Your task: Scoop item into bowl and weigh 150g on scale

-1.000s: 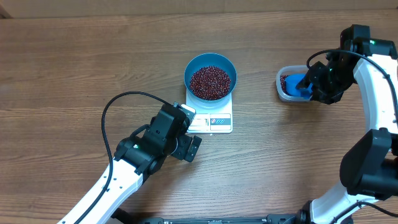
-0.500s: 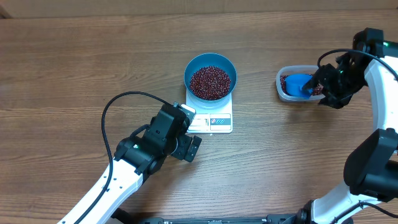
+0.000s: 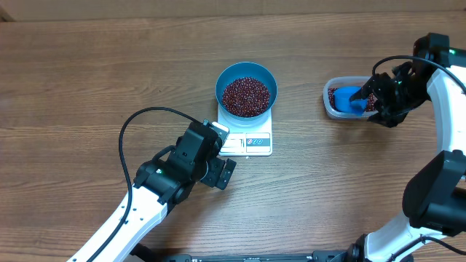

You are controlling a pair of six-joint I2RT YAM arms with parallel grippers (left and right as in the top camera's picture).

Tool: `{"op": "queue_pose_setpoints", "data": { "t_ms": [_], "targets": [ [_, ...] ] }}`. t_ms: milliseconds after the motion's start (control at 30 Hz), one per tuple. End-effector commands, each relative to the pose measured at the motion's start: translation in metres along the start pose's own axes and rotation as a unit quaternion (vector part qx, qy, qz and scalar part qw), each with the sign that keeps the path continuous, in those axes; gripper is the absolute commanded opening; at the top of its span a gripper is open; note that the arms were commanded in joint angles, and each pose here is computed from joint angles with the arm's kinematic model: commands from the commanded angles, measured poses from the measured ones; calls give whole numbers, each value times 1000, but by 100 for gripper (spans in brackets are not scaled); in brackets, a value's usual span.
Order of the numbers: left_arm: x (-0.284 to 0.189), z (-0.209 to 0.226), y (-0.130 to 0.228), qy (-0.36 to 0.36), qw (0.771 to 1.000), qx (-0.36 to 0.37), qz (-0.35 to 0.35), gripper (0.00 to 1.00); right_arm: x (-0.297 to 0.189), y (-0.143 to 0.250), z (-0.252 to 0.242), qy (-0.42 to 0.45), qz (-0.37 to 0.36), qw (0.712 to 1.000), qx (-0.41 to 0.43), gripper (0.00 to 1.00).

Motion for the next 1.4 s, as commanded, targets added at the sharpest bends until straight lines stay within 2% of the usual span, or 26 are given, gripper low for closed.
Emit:
{"op": "queue_pose_setpoints", "data": {
  "t_ms": [0,200,267,467,700,933,1100,1167,1367],
  "targets": [
    [-4,-1,-7,6,1000,3,-9,99,-24,-1,-5,1,-25,1000,1,68],
    [-4,-1,-7,6,1000,3,-9,100,-66,7,-3,27,-92,995,-12,70],
    [-4,-1,-7,6,1000,3,-9,100,-86,15,-1,50,-124,991,-19,75],
    [-4,-1,-7,6,1000,3,-9,100,-120,40,11,41,-173,983,-40,75],
    [-4,-1,-7,6,1000,3,-9,100,-134,61,28,14,-194,979,-68,75],
    [-4,-1,-7,6,1000,3,-9,99,-155,118,44,23,-207,968,-140,77],
    [-4,-1,-7,6,1000,3,-9,99,-165,158,44,21,-203,967,-155,84],
    [-4,-1,-7,6,1000,3,-9,100,-167,166,43,22,-205,966,-156,100],
    [-4,-1,-7,6,1000,3,-9,100,-168,166,43,24,-207,966,-155,100]
  ]
}}
Point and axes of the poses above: each gripper's point midway between its finger pads, its own x axis out along the fingers, its own z axis along the line the jaws close on, y = z × x, the point moved 7 cm from there along -x, back along the fingers, and after that the axes turned 13 degrees about -x, right-handed, at the moved point
